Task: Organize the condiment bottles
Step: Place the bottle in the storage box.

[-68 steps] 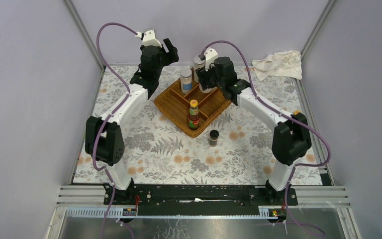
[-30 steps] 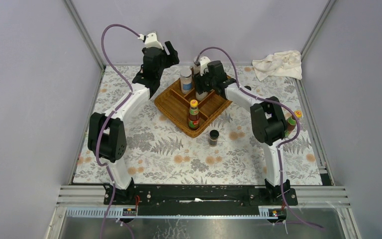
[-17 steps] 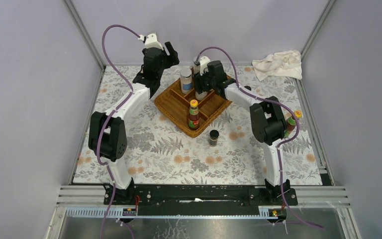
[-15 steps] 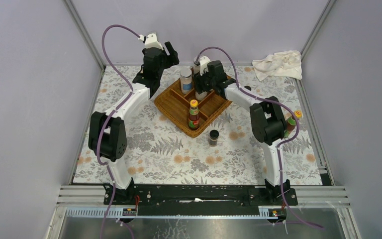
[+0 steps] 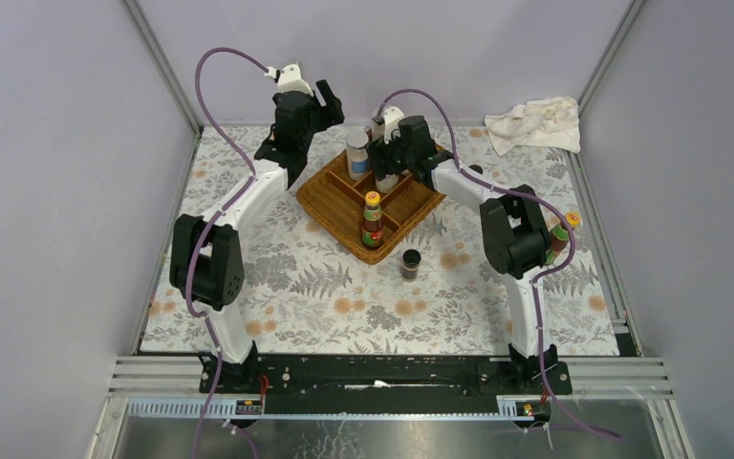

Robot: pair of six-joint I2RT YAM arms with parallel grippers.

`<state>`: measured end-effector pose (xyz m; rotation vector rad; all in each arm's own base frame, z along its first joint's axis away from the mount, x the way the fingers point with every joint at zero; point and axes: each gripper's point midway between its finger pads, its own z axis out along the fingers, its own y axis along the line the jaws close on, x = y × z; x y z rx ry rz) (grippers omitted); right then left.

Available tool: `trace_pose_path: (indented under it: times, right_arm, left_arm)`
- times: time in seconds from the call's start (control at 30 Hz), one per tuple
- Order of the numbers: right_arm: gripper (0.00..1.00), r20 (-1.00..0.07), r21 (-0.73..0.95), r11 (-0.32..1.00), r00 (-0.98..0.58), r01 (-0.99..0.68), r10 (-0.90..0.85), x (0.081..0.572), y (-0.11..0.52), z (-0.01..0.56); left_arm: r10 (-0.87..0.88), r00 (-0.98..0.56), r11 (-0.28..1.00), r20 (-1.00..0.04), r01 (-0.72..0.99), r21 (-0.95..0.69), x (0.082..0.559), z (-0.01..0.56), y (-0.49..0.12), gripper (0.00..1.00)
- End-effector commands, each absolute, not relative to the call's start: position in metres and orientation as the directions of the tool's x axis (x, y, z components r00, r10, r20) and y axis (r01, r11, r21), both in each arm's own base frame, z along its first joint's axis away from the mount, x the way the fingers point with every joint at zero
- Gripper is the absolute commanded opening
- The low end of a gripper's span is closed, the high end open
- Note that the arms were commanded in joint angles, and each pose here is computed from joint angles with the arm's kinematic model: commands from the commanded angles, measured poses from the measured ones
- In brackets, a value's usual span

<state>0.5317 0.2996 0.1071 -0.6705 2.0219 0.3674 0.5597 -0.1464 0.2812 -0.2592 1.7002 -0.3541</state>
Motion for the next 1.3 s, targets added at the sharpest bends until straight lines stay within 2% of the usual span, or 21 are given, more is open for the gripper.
trace_pose_path:
  times: [0.0,0.63,1.0,1.27]
  right_arm:
    - [0.89,-0.905,-0.017,0.792,-0.327,-0.610,-0.272,0.540,0.308,0.143]
    - [0.91,-0.933,-0.071,0.799,-0.243,-0.597,-0.265,0.545,0.304,0.191]
    - [0.93,-0.957,-0.106,0.812,-0.162,-0.574,-0.239,0.543,0.298,0.241]
    - [0.93,-0.977,-0.106,0.840,-0.104,-0.532,-0.189,0.522,0.280,0.301]
  left_arm:
    - [-0.388,-0.130,0.917,-0.912,0.048,-0.397,0.566,0.288,-0.148,0.83]
    - [-0.398,-0.128,0.910,-0.908,0.067,-0.409,0.564,0.293,-0.154,0.83]
    - [-0.398,-0.119,0.910,-0.910,0.073,-0.408,0.561,0.299,-0.156,0.83]
    - [-0.406,-0.100,0.905,-0.909,0.097,-0.415,0.552,0.315,-0.165,0.83]
